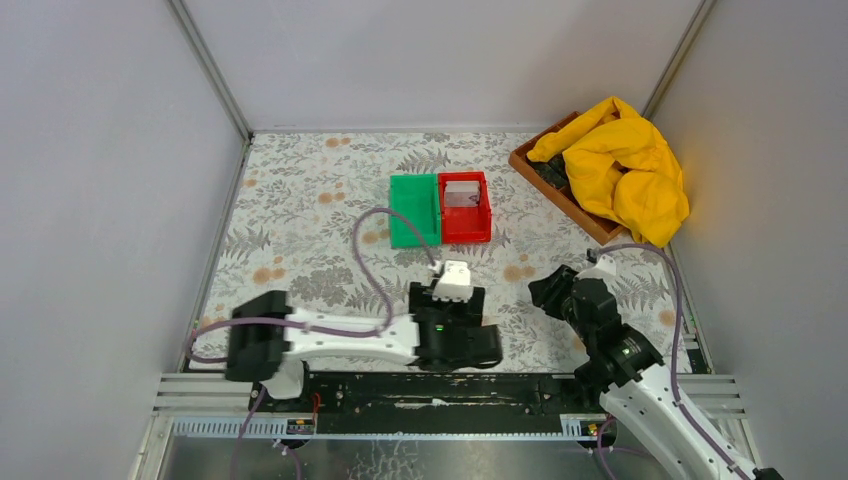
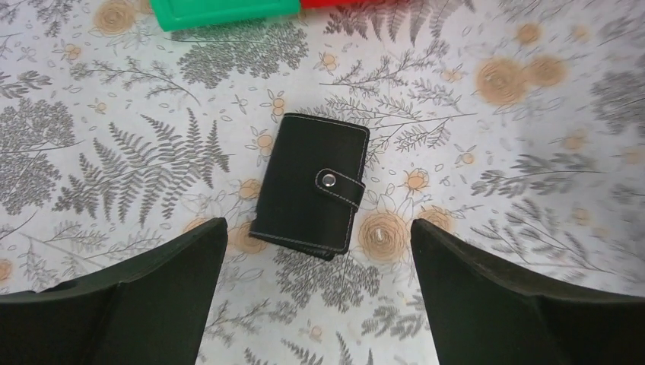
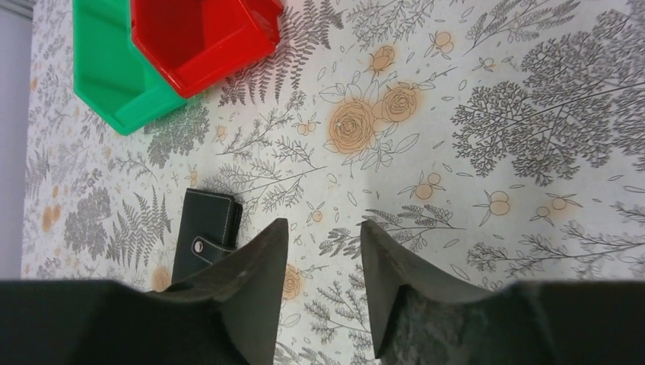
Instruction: Take the credit cards out of the card holder
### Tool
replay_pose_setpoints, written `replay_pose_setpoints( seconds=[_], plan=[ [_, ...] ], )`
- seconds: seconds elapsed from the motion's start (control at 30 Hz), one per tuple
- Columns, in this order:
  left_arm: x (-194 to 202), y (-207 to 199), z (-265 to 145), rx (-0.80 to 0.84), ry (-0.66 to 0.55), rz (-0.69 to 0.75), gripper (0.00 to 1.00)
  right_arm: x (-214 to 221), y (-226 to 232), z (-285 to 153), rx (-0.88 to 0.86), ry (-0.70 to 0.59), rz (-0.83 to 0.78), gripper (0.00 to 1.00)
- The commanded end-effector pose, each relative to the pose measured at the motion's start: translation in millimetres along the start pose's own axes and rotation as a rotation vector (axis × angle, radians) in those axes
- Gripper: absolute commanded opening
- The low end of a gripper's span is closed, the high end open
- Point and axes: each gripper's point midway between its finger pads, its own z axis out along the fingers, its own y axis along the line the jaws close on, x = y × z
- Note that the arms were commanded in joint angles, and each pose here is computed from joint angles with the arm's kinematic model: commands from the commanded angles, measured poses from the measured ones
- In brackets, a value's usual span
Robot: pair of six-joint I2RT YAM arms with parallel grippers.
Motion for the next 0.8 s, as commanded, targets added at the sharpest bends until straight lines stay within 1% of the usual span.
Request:
replay_pose_setpoints(
  seconds=[0.0,0.1,0.13,0.17,0.23,0.27,0.33,0.37,0.43,0.57,0.67,0.77],
  plan=[
    [-32,34,-25,0.070,-0.095,-0.089,0.98,3,7,15,-0.041,-0.036,0.118,0.45],
    [-36,54,-37,0.219,-0.098,-0.138,0.98,-6,22,16,-0.126,-0.083,0.143,0.43],
    [-44,56,-44,0.296,-0.109,-0.155,0.98,-12,30,15,-0.166,-0.101,0.140,0.43],
    [-59,59,-55,0.381,-0.138,-0.215,0.98,-20,42,12,-0.220,-0.129,0.129,0.44],
    [-76,72,-66,0.461,-0.196,-0.249,0.98,-30,52,13,-0.246,-0.148,0.076,0.47],
    [-83,77,-68,0.489,-0.243,-0.207,0.98,-33,56,15,-0.243,-0.137,0.036,0.48],
    [-94,84,-67,0.523,-0.306,-0.181,0.97,-31,63,23,-0.229,-0.084,-0.056,0.54],
    [-97,84,-63,0.537,-0.319,-0.157,0.97,-28,66,29,-0.232,-0.053,-0.102,0.57],
    [-94,82,-48,0.522,-0.302,-0.133,1.00,-19,72,41,-0.247,-0.005,-0.166,0.61],
    [-68,63,-12,0.512,-0.237,-0.061,1.00,-5,80,58,-0.261,0.013,-0.275,0.62],
    [-56,51,16,0.584,-0.186,-0.088,1.00,5,89,66,-0.254,0.017,-0.393,0.62],
    [-59,52,36,0.581,-0.188,-0.130,1.00,14,101,69,-0.276,0.013,-0.443,0.61]
  ],
)
